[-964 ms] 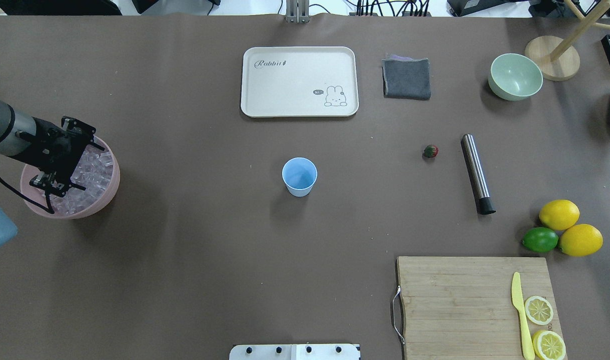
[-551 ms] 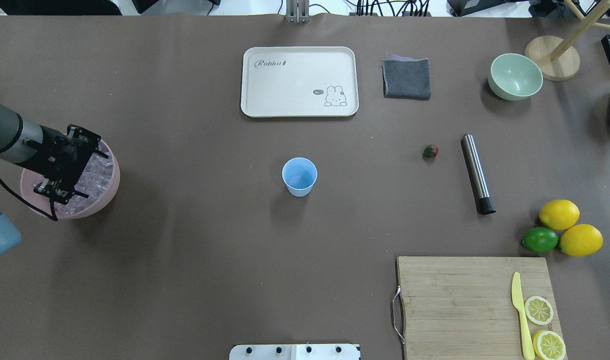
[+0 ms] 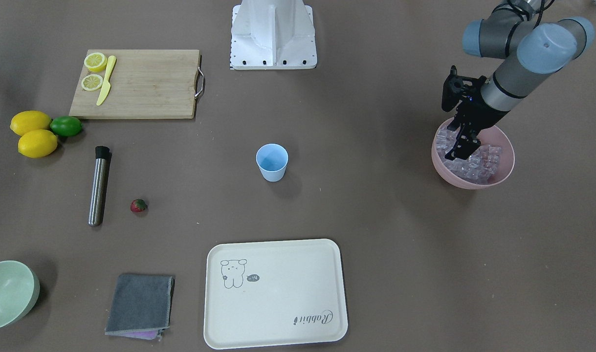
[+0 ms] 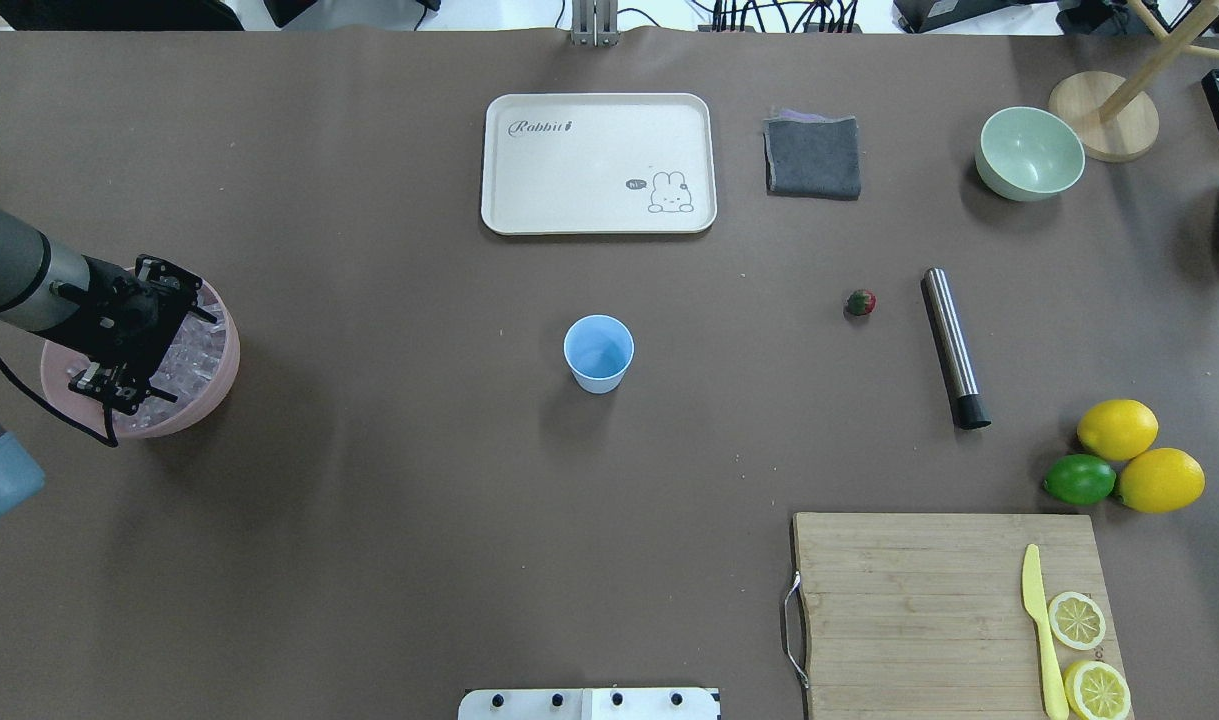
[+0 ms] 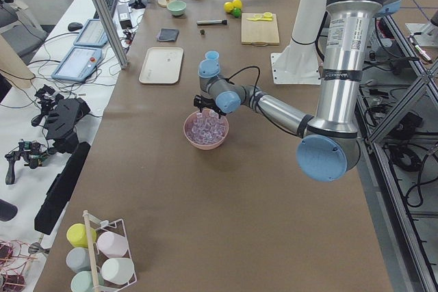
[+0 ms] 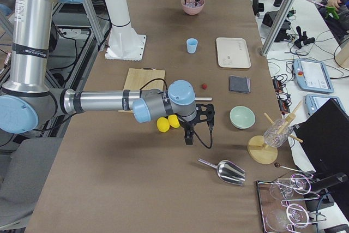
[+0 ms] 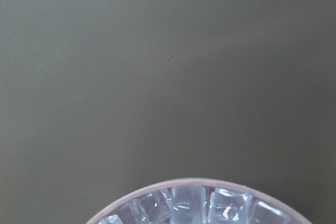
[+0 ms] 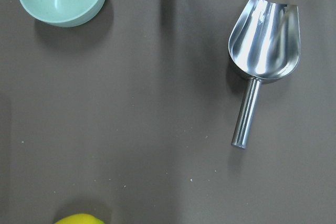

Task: Mash ice and strawberries in cup
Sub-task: 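Close the left gripper on an ice cube in the pink bowl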

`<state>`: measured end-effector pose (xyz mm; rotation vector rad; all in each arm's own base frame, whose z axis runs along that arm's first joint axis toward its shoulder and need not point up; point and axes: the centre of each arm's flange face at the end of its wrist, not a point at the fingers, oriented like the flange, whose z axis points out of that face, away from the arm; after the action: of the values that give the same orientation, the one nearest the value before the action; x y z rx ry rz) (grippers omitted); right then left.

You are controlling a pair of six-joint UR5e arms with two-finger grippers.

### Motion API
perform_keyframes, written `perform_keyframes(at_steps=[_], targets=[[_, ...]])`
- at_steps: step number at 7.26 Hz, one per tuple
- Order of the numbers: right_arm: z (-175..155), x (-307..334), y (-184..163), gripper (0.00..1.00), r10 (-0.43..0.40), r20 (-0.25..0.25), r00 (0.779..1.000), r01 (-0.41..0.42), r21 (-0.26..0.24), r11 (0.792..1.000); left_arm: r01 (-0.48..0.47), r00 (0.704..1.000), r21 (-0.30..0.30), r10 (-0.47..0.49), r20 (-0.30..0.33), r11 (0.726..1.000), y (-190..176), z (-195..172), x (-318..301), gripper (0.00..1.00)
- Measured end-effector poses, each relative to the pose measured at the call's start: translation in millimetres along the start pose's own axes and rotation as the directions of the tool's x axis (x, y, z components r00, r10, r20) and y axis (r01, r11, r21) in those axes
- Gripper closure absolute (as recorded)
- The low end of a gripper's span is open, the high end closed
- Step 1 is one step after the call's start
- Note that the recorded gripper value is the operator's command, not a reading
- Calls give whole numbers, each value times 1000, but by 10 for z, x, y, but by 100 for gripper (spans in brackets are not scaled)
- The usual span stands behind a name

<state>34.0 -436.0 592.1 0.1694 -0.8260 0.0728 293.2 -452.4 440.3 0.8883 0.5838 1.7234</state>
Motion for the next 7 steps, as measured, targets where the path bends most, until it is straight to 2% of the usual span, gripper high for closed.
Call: perform_keyframes(at_steps=[2, 4, 7], targets=[[1, 1, 3, 0, 0, 1, 1000, 0, -1, 1000, -4, 1000, 3, 4, -5, 1000, -39, 26, 11, 4], [6, 6, 4, 0, 1, 1, 1000, -1, -2, 1000, -8, 1000, 5, 8, -11, 1000, -69, 52, 24, 10], [10, 13, 11, 0, 3, 0, 1000, -3, -3, 1000, -16, 1000, 8, 16, -25, 1000, -113, 118, 63, 12]])
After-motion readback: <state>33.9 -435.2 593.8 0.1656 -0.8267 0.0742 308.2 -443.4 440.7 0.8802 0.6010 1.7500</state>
